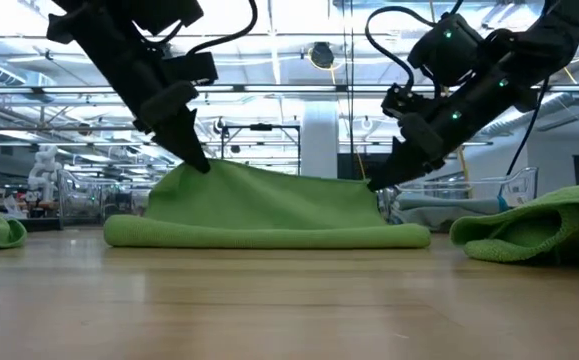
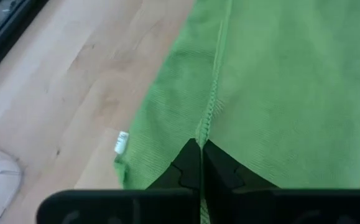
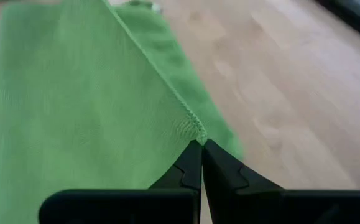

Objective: Fold microfiber towels
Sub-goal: Fold the center green microfiber cloth

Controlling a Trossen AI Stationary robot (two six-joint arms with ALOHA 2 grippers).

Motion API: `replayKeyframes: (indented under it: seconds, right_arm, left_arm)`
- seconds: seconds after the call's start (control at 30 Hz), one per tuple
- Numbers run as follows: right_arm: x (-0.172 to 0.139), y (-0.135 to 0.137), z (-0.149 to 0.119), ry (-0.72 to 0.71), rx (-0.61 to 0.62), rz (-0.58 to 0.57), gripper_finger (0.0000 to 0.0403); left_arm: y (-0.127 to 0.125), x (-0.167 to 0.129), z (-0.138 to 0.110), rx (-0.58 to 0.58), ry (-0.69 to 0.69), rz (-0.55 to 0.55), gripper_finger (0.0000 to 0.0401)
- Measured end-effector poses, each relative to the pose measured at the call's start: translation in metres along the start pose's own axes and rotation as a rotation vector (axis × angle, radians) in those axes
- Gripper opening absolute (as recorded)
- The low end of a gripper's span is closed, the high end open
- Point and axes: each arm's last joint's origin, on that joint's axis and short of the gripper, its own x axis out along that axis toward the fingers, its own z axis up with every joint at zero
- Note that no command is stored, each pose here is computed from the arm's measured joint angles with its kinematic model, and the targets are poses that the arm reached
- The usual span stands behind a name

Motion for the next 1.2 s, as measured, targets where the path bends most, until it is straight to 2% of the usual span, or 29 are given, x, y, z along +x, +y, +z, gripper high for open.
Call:
replayKeyframes:
  seconds: [0.17,0.3,0.4,0.6,0.73,0.8,0.93,1.03,1.2]
  right_arm:
    - [0.002,-0.003,0.001,-0.012,0.004,-0.013,0.0004]
    - [0.003,-0.006,0.001,-0.015,0.008,-0.051,0.0024]
    - [0.003,-0.008,0.002,-0.025,0.016,-0.077,0.0057]
    - [0.004,-0.011,0.004,-0.053,0.071,-0.133,0.0155]
    - [0.002,-0.009,0.006,-0.068,0.068,-0.111,0.0201]
    - [0.002,-0.005,0.007,-0.072,0.064,-0.055,0.0211]
    - [0.000,0.008,0.004,-0.045,0.051,0.058,0.0211]
    - [-0.002,0.017,0.001,-0.040,0.030,0.088,0.0202]
    - [-0.004,0.026,0.004,-0.085,0.018,0.128,0.0184]
  left_arm:
    - [0.008,0.004,0.001,-0.020,0.012,0.027,0.0021]
    - [0.012,0.008,0.002,-0.012,0.020,0.049,0.0035]
    - [0.014,0.011,0.003,-0.020,0.012,0.053,0.0053]
    - [0.018,0.013,0.004,-0.049,0.015,0.069,0.0112]
    - [0.019,0.012,0.005,-0.115,0.001,0.067,0.0146]
    - [0.016,0.010,0.005,-0.125,0.000,0.036,0.0155]
    - [0.002,0.005,0.001,-0.104,0.021,-0.056,0.0153]
    - [-0.010,0.003,-0.003,-0.077,0.028,-0.079,0.0137]
    - [-0.017,0.016,-0.015,-0.023,0.086,-0.022,0.0094]
